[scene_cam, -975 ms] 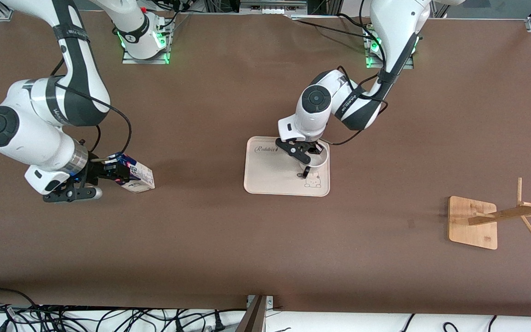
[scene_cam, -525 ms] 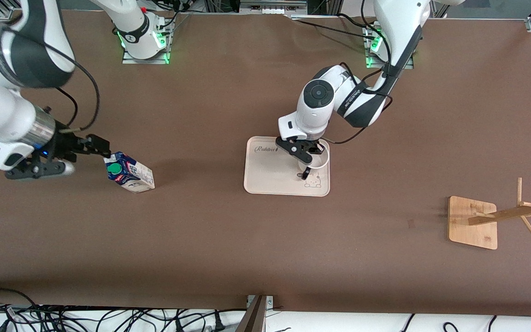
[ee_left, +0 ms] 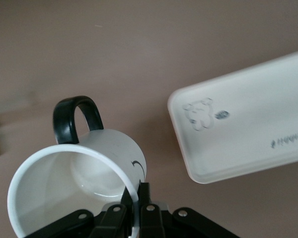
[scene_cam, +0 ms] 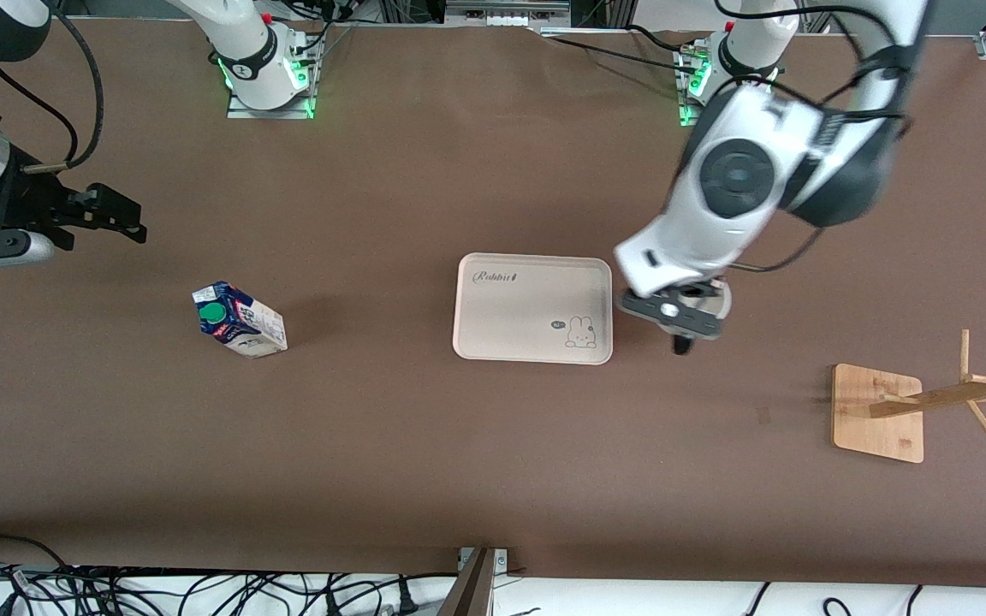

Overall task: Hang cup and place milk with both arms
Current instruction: 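Lift the mug with the left gripper while the right gripper withdraws, then carry the mug to the wooden stand and hook its handle on a peg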

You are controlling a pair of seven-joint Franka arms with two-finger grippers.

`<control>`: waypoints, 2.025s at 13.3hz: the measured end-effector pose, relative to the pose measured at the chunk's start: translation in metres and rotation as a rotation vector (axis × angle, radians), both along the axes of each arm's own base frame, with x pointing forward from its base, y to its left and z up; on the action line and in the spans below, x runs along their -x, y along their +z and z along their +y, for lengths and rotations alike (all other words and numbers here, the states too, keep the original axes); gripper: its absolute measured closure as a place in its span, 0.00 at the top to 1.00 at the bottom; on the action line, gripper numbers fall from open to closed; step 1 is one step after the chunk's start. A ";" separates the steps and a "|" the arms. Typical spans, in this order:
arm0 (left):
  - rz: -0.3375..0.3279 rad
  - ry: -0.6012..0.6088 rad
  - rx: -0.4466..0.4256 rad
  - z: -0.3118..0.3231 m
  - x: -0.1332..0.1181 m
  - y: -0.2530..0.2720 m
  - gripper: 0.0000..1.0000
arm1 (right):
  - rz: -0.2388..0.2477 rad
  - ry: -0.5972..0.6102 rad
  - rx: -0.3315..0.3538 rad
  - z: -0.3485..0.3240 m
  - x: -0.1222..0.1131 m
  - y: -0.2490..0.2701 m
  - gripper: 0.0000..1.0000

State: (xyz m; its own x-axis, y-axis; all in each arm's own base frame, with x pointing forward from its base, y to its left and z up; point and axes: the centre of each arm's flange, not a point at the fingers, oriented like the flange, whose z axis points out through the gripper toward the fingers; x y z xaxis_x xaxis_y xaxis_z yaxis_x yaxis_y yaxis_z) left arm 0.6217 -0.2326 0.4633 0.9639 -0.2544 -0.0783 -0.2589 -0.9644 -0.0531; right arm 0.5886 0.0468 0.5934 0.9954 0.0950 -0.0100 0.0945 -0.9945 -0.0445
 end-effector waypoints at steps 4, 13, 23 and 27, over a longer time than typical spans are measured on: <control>-0.078 0.180 0.025 0.115 -0.041 0.042 0.07 | 0.010 0.000 0.005 0.000 -0.001 -0.003 1.00; -0.056 0.203 0.139 0.282 -0.039 0.073 0.07 | -0.015 0.000 0.029 -0.002 -0.007 -0.006 1.00; -0.049 0.104 0.181 0.324 -0.043 0.052 0.07 | -0.024 -0.001 0.029 -0.002 -0.008 -0.006 1.00; -0.051 0.107 0.182 0.349 -0.040 0.050 0.07 | -0.027 -0.001 0.029 -0.002 -0.009 -0.005 1.00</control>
